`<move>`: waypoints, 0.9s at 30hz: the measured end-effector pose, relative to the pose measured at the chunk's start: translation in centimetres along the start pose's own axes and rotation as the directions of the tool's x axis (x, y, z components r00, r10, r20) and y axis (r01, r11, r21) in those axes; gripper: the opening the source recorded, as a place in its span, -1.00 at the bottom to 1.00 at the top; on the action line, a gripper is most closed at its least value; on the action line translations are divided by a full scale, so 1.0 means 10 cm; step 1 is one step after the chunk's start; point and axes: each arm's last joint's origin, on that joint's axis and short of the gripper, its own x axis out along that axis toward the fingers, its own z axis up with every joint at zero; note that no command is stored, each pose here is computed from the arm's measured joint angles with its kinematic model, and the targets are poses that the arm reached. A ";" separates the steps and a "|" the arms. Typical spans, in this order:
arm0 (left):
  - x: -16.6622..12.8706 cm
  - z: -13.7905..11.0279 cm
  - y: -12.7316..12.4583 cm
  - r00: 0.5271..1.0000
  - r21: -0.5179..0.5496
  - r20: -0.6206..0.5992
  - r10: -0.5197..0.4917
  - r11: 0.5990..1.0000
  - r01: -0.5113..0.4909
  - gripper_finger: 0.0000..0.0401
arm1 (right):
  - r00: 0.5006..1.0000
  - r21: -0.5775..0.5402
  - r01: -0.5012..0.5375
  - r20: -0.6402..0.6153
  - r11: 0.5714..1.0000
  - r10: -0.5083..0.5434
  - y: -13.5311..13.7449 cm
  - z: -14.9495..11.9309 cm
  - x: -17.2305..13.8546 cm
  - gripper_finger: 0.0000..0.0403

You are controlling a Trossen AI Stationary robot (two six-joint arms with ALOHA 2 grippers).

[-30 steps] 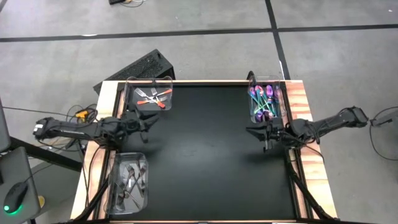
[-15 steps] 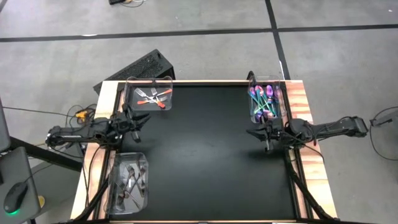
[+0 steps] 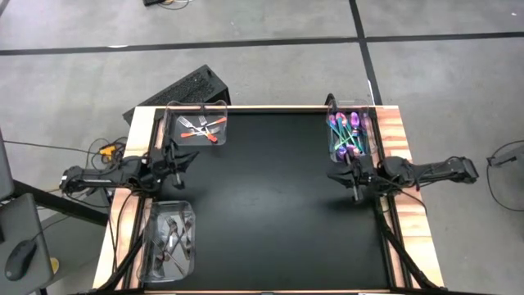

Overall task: Sort silverware by color (type)
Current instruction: Return to Home Position

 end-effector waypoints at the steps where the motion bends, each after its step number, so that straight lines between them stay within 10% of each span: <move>1: 0.00 -0.01 0.00 1.000 0.004 -0.010 -0.012 1.000 0.012 -1.00 | 1.000 -0.001 -0.009 0.008 1.000 0.009 0.01 0.01 -0.01 -0.95; 13: -0.01 0.13 -0.04 0.984 0.057 0.130 -0.125 0.991 0.119 -1.00 | 0.996 -0.089 -0.061 0.065 0.994 0.067 0.08 0.06 -0.08 -0.94; 27: -0.02 -0.15 0.02 0.987 -0.006 -0.139 0.082 0.997 -0.083 -1.00 | 0.999 -0.026 -0.047 -0.026 0.999 0.047 0.07 -0.03 -0.08 -0.94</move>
